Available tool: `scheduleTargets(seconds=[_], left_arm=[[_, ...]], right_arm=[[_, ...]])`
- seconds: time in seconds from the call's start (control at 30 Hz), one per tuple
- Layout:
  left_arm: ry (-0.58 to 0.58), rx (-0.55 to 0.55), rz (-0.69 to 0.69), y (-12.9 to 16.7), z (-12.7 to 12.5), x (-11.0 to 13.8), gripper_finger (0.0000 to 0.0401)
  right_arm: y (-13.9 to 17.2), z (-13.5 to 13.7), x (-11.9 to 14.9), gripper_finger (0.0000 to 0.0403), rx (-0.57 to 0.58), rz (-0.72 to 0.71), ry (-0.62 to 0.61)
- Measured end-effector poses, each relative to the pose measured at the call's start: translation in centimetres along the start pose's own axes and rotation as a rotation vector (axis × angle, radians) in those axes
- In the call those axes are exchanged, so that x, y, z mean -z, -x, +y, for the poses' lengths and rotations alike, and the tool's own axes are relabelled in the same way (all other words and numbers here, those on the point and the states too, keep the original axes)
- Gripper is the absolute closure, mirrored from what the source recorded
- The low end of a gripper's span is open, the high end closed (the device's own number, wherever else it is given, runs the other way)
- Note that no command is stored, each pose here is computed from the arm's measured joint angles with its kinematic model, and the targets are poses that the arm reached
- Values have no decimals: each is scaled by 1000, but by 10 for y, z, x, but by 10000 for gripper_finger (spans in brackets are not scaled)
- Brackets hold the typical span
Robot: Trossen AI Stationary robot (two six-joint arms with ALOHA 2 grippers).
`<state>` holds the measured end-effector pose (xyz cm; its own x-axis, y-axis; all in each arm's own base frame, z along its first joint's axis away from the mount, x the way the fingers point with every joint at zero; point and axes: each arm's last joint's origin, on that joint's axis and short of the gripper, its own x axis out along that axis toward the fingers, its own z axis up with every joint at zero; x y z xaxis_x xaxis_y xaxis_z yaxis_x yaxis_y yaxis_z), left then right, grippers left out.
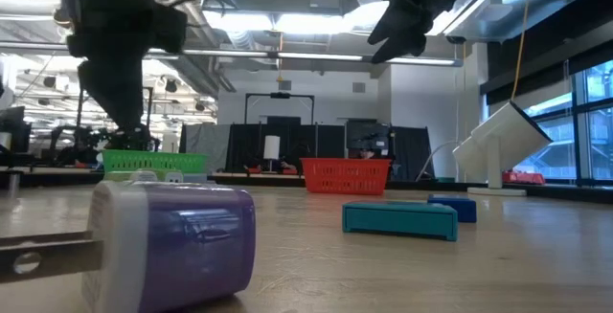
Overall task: Pick & Place Office items
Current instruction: Put the top green charger adapter into the red bin
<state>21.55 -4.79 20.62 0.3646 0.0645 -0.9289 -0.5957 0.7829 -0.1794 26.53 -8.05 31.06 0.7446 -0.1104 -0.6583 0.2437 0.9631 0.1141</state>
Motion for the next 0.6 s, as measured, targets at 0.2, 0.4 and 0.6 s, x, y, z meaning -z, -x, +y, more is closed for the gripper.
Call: scheduleTargets(seconds=[0.2, 0.4, 0.6], left_arm=[[-261, -22, -12, -8, 8, -14, 132], [-606, -13, -52, -16, 3, -21, 132], [-790, -37, -8, -31, 1, -22, 132]], right_arm=[[0, 0, 0, 76, 0, 0, -32], [0, 0, 0, 76, 0, 0, -25], [0, 0, 0, 76, 0, 0, -25]])
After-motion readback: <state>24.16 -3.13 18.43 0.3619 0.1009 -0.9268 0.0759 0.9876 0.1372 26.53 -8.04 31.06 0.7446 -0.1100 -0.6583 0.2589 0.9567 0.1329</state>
